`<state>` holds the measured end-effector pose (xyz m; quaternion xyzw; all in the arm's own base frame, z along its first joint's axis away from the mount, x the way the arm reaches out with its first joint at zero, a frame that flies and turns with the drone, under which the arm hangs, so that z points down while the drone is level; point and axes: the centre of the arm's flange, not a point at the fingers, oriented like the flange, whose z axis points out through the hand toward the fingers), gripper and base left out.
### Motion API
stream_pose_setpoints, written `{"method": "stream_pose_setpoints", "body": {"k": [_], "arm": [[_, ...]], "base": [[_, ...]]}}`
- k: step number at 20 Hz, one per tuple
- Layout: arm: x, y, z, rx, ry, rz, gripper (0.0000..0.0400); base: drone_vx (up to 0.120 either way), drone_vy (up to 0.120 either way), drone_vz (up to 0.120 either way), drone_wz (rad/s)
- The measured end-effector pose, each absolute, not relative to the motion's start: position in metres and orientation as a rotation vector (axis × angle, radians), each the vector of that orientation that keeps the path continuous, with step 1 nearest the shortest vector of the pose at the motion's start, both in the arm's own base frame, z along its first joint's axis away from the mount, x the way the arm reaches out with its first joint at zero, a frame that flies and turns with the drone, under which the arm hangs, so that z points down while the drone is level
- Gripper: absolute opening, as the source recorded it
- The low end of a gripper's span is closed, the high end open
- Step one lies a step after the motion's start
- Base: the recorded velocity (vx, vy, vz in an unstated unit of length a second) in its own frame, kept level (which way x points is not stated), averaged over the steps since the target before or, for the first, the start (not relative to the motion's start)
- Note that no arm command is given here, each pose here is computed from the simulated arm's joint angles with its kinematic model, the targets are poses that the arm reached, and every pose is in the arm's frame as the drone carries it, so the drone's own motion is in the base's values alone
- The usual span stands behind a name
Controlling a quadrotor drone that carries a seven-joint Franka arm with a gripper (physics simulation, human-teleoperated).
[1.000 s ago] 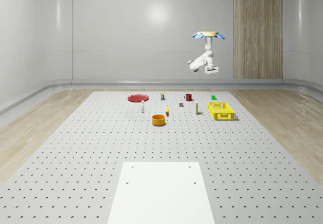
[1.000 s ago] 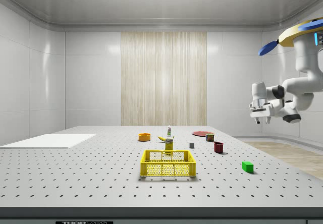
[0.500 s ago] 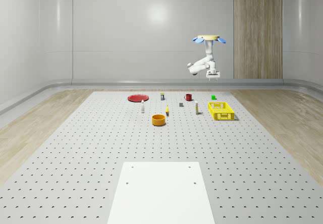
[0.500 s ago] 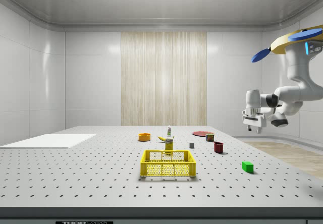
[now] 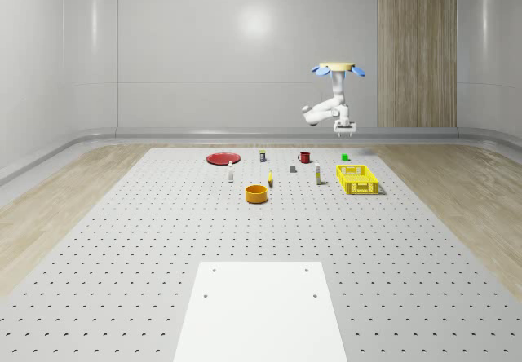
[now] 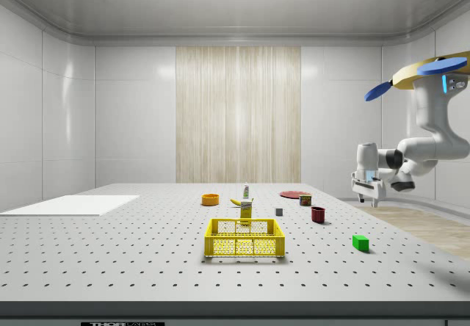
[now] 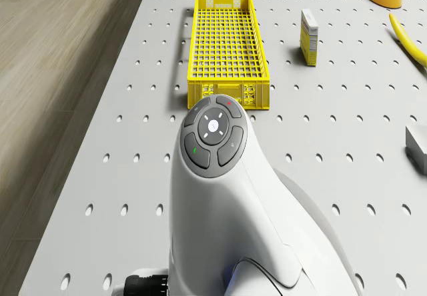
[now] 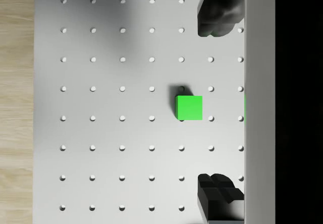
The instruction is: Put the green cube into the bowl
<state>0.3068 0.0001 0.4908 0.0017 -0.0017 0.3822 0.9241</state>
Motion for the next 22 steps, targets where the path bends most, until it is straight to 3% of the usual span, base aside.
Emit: {"method": "stream_pose_setpoints", "body": {"k": [6,9,19,22], "arm": [[0.3068,-0.0001,0.4908,0.002,-0.003,0.784,0.04],[0.3068,-0.0001,0.4908,0.001,-0.002,0.784,0.04],[0.3068,-0.0001,0.4909,0.001,-0.002,0.785,0.04],[0.3068,-0.0002,0.4966,0.001,-0.002,0.785,0.04]], "base": [[0.08,0.0,-0.12,0.0],[0.0,-0.067,-0.12,0.0],[0.0,0.016,-0.12,0.0],[0.0,0.0,-0.013,0.0]]}}
